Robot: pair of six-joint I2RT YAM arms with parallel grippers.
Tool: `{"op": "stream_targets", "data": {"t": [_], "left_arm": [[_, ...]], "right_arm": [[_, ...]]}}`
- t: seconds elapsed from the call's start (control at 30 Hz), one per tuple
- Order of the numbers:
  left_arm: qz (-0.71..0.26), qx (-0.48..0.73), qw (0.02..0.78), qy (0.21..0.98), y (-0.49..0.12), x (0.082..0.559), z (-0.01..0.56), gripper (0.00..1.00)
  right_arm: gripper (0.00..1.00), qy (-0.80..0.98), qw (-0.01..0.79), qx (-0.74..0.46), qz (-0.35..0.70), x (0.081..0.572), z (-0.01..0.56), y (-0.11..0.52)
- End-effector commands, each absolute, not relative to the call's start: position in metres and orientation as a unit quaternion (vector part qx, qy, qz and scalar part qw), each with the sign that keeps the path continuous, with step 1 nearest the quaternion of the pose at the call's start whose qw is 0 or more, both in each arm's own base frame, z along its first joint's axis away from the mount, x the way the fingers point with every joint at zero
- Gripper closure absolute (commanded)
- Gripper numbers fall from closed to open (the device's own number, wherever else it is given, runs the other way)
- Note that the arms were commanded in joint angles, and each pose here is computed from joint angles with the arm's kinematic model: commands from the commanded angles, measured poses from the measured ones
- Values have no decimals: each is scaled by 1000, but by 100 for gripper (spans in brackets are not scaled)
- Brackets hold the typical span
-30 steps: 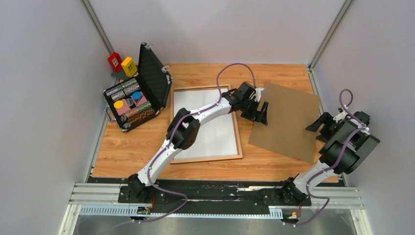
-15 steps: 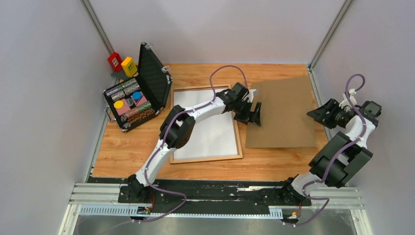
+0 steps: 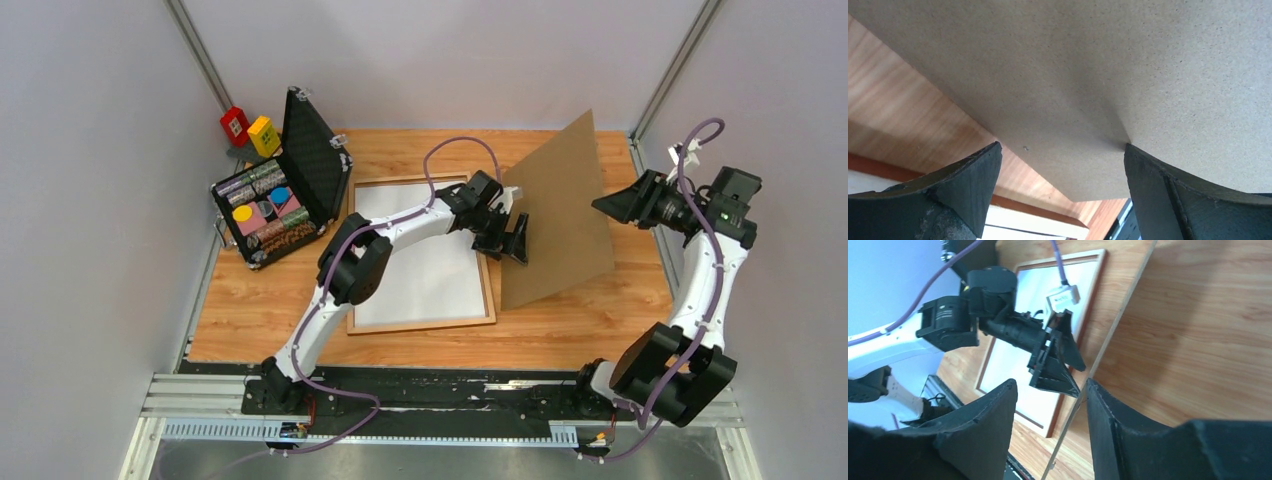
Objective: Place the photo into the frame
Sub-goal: Turn over the photo frame item at the center of the board.
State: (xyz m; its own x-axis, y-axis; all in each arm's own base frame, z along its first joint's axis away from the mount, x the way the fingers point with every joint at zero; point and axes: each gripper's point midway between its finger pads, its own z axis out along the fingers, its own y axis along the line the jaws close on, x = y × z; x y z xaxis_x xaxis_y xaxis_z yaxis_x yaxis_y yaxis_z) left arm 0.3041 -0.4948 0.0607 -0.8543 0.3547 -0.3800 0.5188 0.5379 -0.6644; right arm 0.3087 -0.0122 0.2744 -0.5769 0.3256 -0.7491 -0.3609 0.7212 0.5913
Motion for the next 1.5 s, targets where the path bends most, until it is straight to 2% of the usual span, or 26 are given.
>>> {"op": "stream_targets", "data": {"t": [0.0, 0.23, 0.53, 1.03, 1.47], "left_arm": [[-441, 281, 110, 845, -504, 284, 97, 0], [-446, 286, 123, 839, -495, 286, 115, 0], [-458, 262, 158, 835, -465, 307, 148, 0], [-432, 200, 297, 827, -415, 360, 275, 0], [-508, 146, 291, 797, -431, 362, 340, 0]], "right_arm": [[48, 790, 391, -16, 473, 289, 293, 42], [46, 788, 378, -46, 484, 297, 314, 66], [44, 795, 351, -69, 490, 303, 311, 88], [37, 787, 333, -98, 510, 312, 324, 109], [35, 787, 311, -126, 518, 312, 318, 132]]}}
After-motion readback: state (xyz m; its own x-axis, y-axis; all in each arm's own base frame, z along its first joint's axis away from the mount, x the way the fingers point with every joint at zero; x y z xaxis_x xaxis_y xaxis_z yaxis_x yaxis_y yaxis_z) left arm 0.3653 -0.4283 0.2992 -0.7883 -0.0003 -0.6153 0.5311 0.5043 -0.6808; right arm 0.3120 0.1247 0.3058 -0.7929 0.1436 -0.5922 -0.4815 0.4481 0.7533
